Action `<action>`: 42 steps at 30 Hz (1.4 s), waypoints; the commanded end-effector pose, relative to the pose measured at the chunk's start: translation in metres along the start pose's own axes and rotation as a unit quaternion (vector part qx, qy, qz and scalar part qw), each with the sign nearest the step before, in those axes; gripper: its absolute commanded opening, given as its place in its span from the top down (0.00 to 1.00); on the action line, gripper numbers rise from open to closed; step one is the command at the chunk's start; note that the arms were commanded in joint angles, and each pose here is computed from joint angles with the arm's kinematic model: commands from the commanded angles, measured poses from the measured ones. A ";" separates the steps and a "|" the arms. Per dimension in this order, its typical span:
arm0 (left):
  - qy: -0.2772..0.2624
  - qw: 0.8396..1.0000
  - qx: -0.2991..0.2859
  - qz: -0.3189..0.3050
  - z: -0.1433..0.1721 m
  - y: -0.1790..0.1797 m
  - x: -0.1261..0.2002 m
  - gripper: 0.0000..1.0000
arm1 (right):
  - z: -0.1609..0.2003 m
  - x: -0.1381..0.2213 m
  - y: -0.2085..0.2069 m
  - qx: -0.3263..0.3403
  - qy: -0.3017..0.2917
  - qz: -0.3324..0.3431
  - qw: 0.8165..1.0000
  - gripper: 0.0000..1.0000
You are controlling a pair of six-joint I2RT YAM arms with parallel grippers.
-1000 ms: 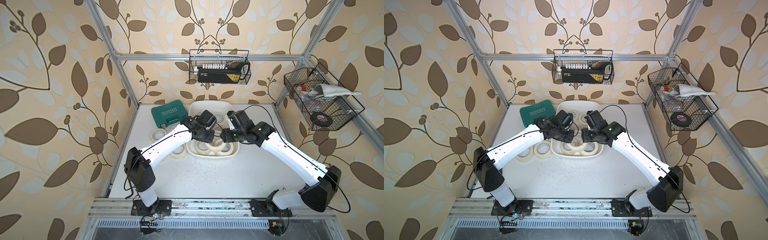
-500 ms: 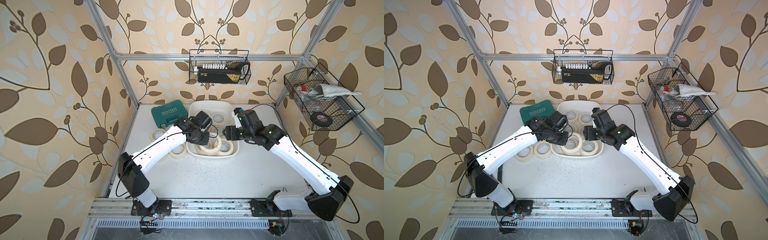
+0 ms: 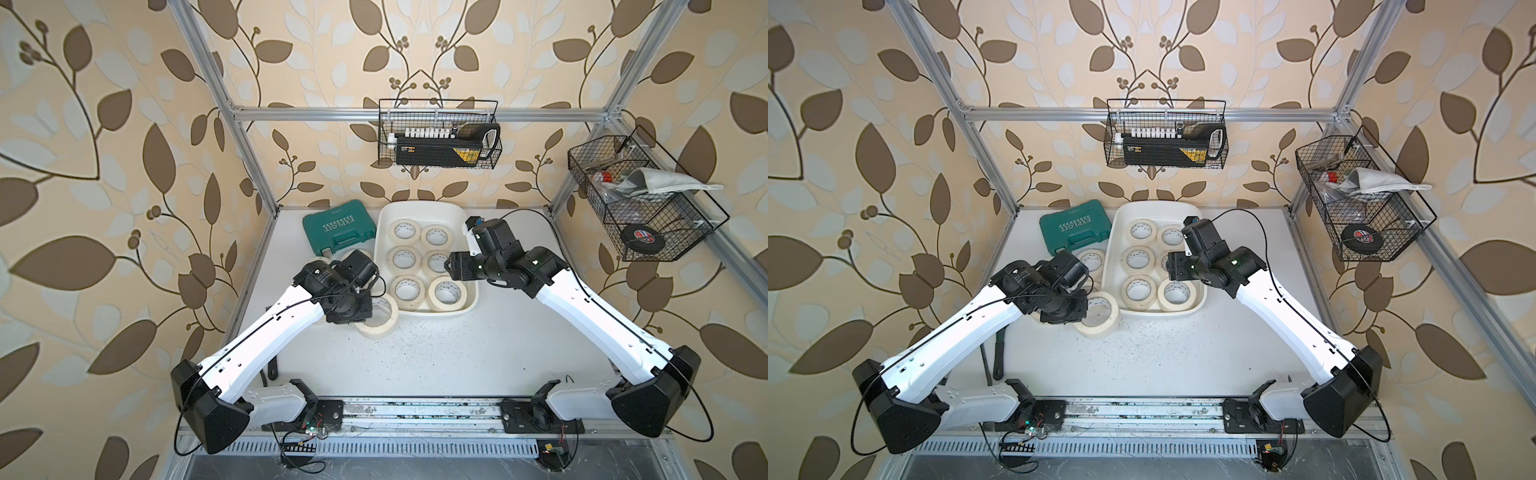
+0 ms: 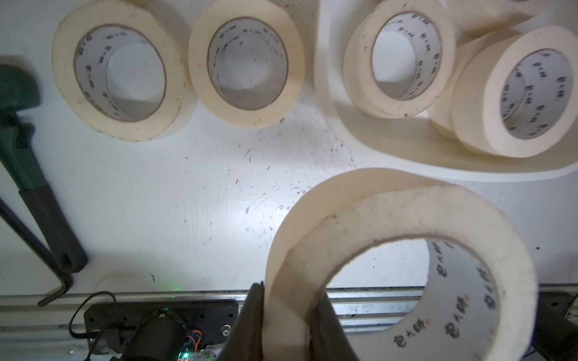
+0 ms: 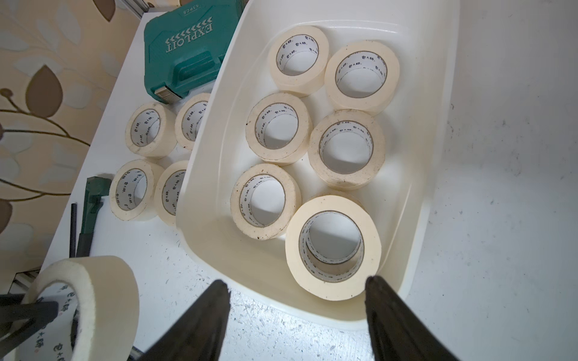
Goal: Take out the art tape in the storage box
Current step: Place the art tape at the center of the board.
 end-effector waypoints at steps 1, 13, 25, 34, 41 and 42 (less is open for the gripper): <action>0.019 0.998 0.062 -0.013 0.016 0.020 -0.004 1.00 | 0.003 -0.008 -0.002 -0.003 0.010 0.000 1.000 0.30; 0.052 0.974 0.194 -0.108 0.043 0.057 -0.041 1.00 | 0.004 -0.014 -0.007 -0.007 0.019 0.003 1.000 0.30; 0.055 0.931 0.315 -0.174 0.036 0.079 -0.090 1.00 | 0.010 -0.017 -0.012 -0.012 0.031 0.007 0.999 0.30; 0.019 0.910 0.359 -0.205 0.035 0.107 -0.107 1.00 | 0.016 -0.027 -0.014 0.004 0.071 -0.003 0.997 0.29; 0.008 0.903 0.369 -0.218 0.030 0.117 -0.111 1.00 | 0.018 -0.041 -0.012 0.018 0.133 -0.004 0.991 0.29; 0.006 0.902 0.371 -0.220 0.029 0.118 -0.111 1.00 | 0.019 -0.042 -0.012 0.020 0.135 -0.005 0.991 0.29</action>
Point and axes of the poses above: each gripper's point midway between its finger pads, its own x axis back along the fingers, its own y axis along the line the jaws close on, z = x × y, the point moved 10 cm from there along x, back along the fingers, and after that the axes turned 7 degrees about x, right-handed, at the moved point
